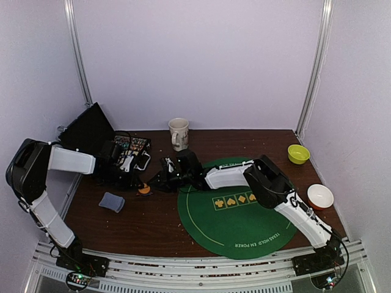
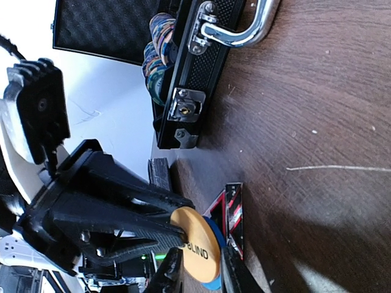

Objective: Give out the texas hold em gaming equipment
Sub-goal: Pick up the big blind button from the center of the board.

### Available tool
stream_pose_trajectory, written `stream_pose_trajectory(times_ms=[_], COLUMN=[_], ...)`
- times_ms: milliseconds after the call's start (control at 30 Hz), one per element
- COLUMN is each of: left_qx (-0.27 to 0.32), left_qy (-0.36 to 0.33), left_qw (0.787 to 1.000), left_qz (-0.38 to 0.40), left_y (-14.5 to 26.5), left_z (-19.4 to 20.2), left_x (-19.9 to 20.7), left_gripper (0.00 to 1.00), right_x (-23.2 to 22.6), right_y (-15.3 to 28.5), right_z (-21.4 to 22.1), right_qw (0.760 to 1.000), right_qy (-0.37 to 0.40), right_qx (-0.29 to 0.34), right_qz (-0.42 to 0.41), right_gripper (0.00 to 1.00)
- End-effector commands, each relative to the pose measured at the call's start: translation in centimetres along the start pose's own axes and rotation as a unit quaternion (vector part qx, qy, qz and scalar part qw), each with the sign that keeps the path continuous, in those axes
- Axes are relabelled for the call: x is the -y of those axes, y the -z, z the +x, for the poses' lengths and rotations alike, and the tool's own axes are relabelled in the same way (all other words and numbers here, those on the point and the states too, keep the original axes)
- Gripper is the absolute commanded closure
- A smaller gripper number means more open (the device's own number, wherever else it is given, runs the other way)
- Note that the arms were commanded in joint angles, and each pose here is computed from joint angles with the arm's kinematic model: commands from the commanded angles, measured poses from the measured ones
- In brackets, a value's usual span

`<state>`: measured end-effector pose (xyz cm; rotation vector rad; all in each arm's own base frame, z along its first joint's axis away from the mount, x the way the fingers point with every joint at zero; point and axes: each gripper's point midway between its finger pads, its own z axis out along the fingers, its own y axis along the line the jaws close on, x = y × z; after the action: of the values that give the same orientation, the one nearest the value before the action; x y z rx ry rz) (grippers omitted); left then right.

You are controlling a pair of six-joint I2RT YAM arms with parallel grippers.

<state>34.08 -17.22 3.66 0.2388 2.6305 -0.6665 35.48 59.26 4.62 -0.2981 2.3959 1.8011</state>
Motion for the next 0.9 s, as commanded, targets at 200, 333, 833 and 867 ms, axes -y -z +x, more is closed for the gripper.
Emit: stream_pose_trajectory(times_ms=[200,333,833,867], left_qx=[-0.014,-0.005,0.065,0.069], left_qy=[-0.006,-0.011,-0.054,-0.059], left_qw=[1.0,1.0,0.996,0.995], left_qz=[0.01,0.023,0.043,0.044], left_y=[0.6,1.0,4.5,4.9], left_z=[1.2,0.7,-2.7,-2.9], left_x=[0.6,1.2,3.6,3.8], left_gripper=[1.0,1.0,1.0,1.0], right_x=[0.8,0.1,-5.9,-6.7], right_y=[1.5,1.9,4.0,4.6], right_z=[-0.2,-0.7,-0.8,-1.0], right_qw=[0.998,0.998,0.989,0.987], right_qy=[0.029,0.047,0.142,0.155], right_qx=[-0.003,0.003,-0.012,-0.007], right_qz=[0.047,0.05,-0.027,-0.036], right_gripper=[0.76,0.75,0.68,0.67])
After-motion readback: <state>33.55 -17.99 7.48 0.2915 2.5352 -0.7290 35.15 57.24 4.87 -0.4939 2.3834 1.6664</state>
